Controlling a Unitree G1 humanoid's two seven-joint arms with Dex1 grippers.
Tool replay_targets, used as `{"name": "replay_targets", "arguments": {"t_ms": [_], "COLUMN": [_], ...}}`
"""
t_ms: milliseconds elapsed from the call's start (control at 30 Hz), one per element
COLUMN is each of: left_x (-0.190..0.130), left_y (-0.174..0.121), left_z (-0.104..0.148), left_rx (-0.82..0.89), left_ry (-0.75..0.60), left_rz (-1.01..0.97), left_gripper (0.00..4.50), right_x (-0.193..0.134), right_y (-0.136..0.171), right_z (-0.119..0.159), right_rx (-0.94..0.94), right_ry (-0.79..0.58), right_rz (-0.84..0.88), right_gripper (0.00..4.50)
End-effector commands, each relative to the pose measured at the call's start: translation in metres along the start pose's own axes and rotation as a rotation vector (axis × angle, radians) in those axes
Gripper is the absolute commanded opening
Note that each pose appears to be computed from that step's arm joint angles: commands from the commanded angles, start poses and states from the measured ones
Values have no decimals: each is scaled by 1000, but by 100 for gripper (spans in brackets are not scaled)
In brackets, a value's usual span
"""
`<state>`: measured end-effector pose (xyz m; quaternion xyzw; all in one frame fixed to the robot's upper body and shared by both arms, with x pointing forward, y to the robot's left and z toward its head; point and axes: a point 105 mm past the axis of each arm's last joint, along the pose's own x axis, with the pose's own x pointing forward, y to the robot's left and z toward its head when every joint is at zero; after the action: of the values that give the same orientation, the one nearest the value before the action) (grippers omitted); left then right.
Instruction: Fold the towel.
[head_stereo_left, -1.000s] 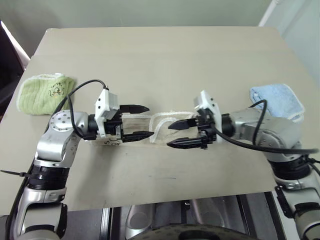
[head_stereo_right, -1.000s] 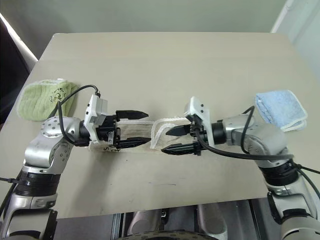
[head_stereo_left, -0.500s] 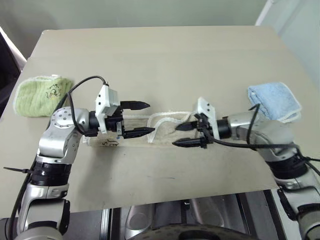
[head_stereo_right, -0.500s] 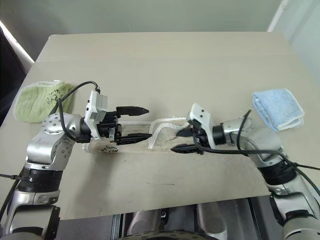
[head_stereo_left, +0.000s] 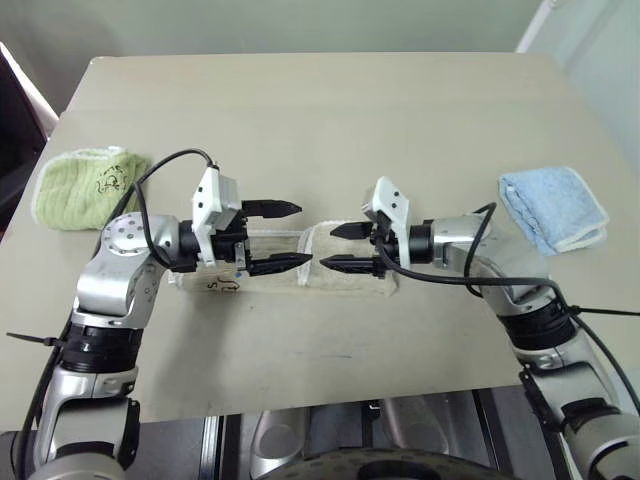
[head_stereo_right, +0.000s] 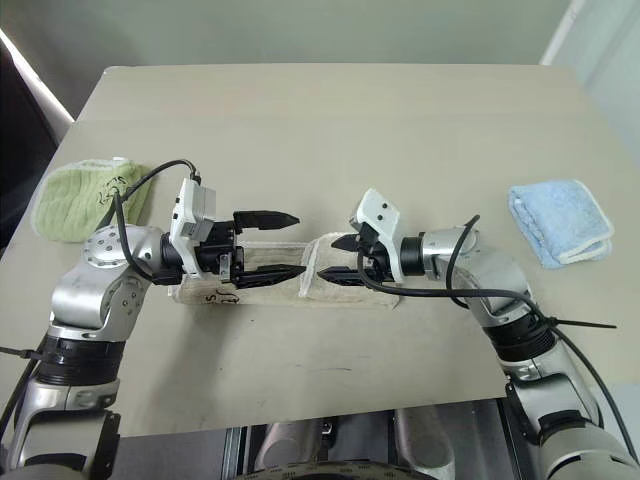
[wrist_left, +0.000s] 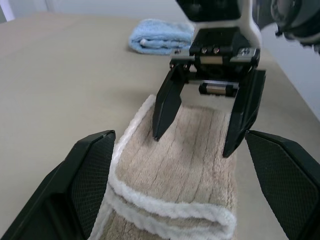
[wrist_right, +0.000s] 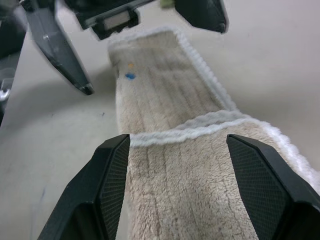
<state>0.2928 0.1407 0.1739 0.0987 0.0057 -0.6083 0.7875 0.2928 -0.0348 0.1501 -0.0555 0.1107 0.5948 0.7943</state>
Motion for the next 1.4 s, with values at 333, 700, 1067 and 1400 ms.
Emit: {"name": "replay_targets", "arguments": {"t_ms": [333, 700, 1067, 1400], "left_x": [4, 46, 55, 46], "left_y": [-10, 10, 2, -27], "left_z": [-9, -13, -54, -78], "left_rx": [-82, -13, -51, -101], "left_ry": [-54, -77, 16, 105], "left_rz": [-61, -16, -66, -137], "left_gripper": [144, 0, 0, 0], "right_x": [-51, -39, -22, -4], "right_y": [8, -19, -41, -31], "right_z": [28, 18, -33, -85], "right_rx": [56, 80, 100, 89], "right_ry": [-215, -268, -128, 30], "right_rz": [-140, -303, -416, -450], "right_gripper": [165, 6, 6, 6]}}
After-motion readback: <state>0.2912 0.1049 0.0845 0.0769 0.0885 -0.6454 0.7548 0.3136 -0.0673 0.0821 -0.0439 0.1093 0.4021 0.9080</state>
